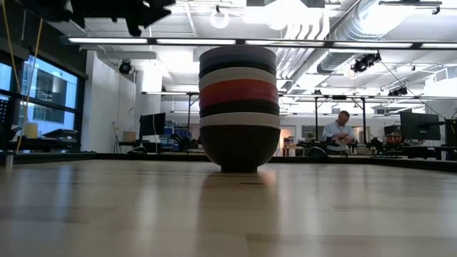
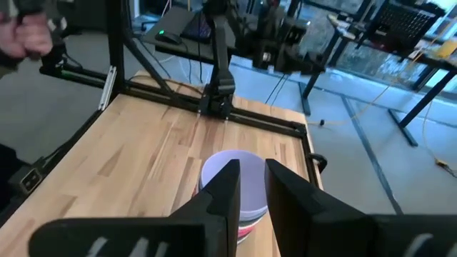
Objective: Nest bowls inside each other
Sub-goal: Return to Home Position
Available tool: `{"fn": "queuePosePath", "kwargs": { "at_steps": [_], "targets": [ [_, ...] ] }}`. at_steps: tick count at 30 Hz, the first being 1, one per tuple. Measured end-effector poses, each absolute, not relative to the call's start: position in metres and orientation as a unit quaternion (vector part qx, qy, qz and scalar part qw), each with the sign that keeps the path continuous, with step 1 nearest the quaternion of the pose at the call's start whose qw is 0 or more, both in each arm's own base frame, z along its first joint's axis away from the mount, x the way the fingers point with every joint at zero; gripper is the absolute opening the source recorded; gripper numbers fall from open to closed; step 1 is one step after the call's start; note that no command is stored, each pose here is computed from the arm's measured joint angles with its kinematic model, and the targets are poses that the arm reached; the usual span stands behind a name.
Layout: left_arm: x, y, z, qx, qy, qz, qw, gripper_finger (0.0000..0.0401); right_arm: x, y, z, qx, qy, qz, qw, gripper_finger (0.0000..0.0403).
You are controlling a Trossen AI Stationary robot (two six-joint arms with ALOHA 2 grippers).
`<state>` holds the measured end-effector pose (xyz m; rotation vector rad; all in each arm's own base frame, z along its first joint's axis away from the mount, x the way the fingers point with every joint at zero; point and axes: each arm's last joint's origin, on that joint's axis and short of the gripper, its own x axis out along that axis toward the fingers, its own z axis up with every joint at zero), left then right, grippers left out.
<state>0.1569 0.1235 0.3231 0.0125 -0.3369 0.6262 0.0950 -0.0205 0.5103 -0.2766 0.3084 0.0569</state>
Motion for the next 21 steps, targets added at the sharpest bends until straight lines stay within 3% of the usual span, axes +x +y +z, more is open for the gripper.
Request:
{"fn": "queuePosePath", "kwargs": {
  "at_steps": [12,21],
  "targets": [
    [0.208,0.101,0.276,0.02,-0.076,0.3,0.951,0.0184,0.101,-0.022,0.453,-0.153,0.113,0.025,0.981,0.0059],
    [0.231,0.07,0.257,0.073,-0.001,0.22,0.973,0.0184,0.078,-0.015,0.424,-0.136,0.029,0.008,0.99,0.0059]
  ]
}}
